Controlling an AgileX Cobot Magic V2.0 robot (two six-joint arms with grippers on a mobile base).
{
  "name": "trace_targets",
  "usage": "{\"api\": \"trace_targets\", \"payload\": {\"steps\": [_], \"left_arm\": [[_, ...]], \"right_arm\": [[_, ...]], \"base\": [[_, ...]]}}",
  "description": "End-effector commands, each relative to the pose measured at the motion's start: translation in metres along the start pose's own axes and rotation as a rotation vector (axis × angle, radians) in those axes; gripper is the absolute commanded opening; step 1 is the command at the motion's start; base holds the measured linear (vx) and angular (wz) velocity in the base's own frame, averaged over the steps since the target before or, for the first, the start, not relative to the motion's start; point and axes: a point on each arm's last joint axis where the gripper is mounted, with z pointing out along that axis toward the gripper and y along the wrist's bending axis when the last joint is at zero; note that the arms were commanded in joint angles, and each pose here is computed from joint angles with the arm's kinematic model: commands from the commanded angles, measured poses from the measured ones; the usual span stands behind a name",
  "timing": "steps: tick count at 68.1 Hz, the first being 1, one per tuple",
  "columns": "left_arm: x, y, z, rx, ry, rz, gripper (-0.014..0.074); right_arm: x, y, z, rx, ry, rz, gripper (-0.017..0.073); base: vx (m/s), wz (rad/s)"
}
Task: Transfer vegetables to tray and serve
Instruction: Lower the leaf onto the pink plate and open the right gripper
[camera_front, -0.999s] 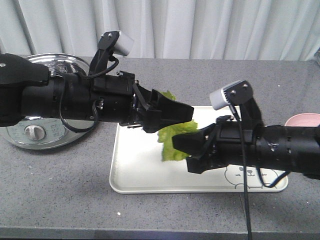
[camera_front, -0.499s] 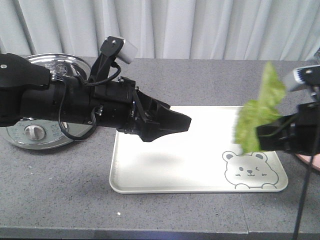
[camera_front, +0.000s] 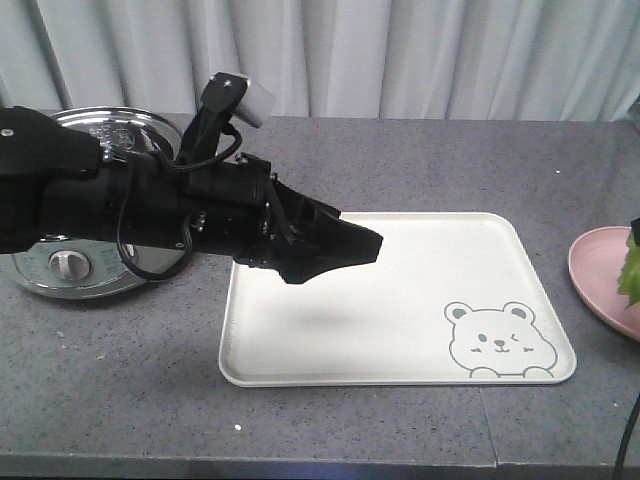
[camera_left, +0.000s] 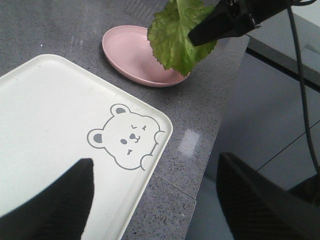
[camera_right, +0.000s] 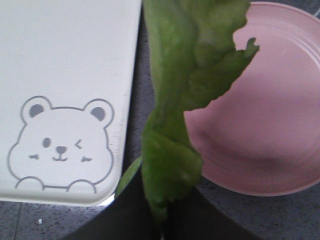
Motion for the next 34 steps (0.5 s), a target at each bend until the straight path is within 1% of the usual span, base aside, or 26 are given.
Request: {"api": "trace_targets", "payload": {"steps": [1, 7, 13, 22, 34], "left_arm": [[-0.015, -0.014, -0.012, 0.024, -0.076, 0.004, 0.0504], [-0.015, -0.014, -0.012, 0.024, -0.075, 0.005, 0.0504], [-0.015, -0.014, -0.012, 0.024, -0.075, 0.004, 0.0504], [-0.015, -0.014, -0.012, 0.024, -0.075, 0.004, 0.0504], [-0.015, -0.014, -0.012, 0.024, -0.075, 0.004, 0.0504]], "right_arm": [[-0.015, -0.014, -0.012, 0.082, -0.033, 0.015, -0.0006], [-0.021, -0.026, -0.009, 0.139, 0.034, 0.047, -0.0006], [-0.027, -0.034, -0.006, 0.184, 0.089, 0.058, -0.0006], [-0.037, -0.041, 0.007, 0.191, 0.127, 0.06, -0.0006], [-0.044, -0.049, 0.033, 0.18, 0.192, 0.062, 0.0]], "base": [[0.0, 0.0], [0.0, 0.0], [0.0, 0.0], [0.0, 0.0], [0.0, 0.0]]}}
